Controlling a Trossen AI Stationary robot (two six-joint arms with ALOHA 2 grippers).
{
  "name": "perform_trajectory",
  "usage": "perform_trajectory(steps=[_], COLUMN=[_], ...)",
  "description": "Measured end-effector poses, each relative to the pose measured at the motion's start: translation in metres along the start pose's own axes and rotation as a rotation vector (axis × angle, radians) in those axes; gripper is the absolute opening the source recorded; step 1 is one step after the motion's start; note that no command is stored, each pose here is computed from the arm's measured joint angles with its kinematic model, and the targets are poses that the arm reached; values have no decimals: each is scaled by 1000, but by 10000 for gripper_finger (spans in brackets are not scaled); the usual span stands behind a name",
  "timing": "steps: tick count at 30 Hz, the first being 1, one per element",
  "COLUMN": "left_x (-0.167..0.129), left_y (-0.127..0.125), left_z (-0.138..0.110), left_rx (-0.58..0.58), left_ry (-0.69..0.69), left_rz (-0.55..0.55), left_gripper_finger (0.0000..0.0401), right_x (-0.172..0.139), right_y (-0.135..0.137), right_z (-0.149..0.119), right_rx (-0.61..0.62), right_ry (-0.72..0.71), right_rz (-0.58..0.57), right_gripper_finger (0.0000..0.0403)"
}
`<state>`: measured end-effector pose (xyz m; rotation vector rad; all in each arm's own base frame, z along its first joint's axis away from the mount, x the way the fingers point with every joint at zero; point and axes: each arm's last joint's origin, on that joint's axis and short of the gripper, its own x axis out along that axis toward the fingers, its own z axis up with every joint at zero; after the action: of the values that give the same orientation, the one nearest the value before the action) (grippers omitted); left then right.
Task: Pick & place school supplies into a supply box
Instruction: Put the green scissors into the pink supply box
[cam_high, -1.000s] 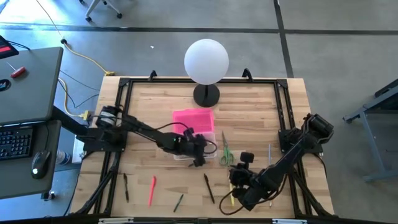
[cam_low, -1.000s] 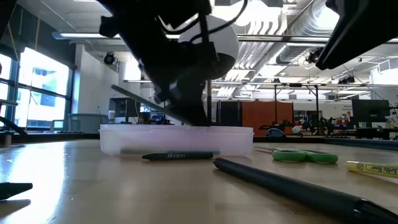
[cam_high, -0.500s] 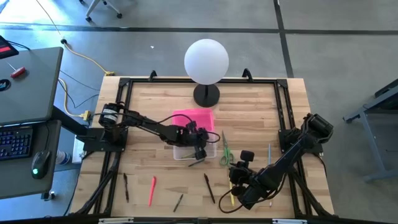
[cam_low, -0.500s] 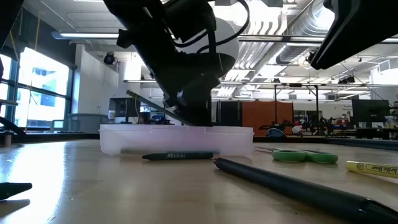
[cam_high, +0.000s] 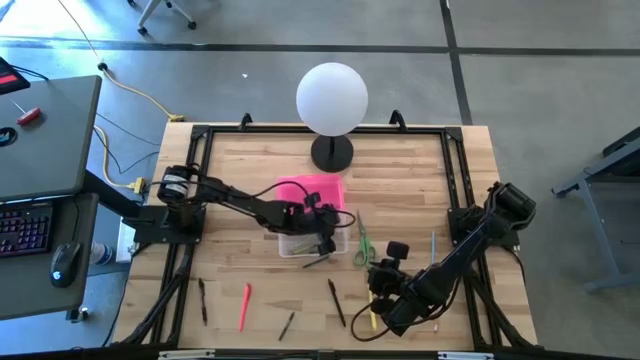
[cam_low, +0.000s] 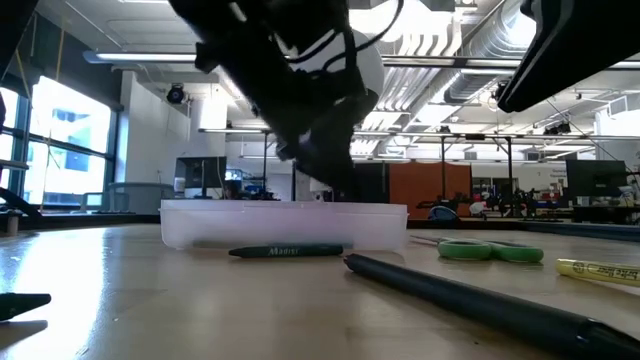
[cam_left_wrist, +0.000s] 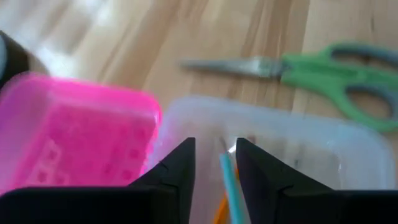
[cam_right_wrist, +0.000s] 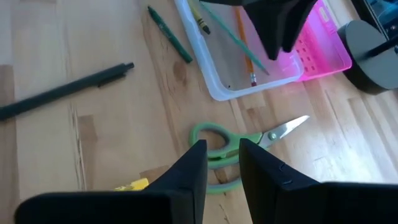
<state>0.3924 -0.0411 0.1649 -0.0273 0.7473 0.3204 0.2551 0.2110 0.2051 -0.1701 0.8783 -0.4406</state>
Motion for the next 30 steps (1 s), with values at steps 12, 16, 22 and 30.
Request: perform_trajectory(steps=[12, 16, 22, 30], left_x=[-35, -49, -76, -118], left_y=[-3, -8, -14, -32], left_z=[72, 88, 105, 111], left_rx=[-6, -2, 0, 19], left_ry=[-110, -100, -36, 31], left_rz=[6, 1, 44, 133], left_gripper_finger=[149, 149, 149, 149], right_x=[47, 68, 87, 102], right_y=[-16, -25, -35, -46], right_z=[-45, -50, -57, -76], right_rx=[340, 410, 478, 550], right_ry=[58, 91, 139, 99], right_rz=[-79, -79, -69, -93], right_gripper_finger=[73, 73, 73, 70])
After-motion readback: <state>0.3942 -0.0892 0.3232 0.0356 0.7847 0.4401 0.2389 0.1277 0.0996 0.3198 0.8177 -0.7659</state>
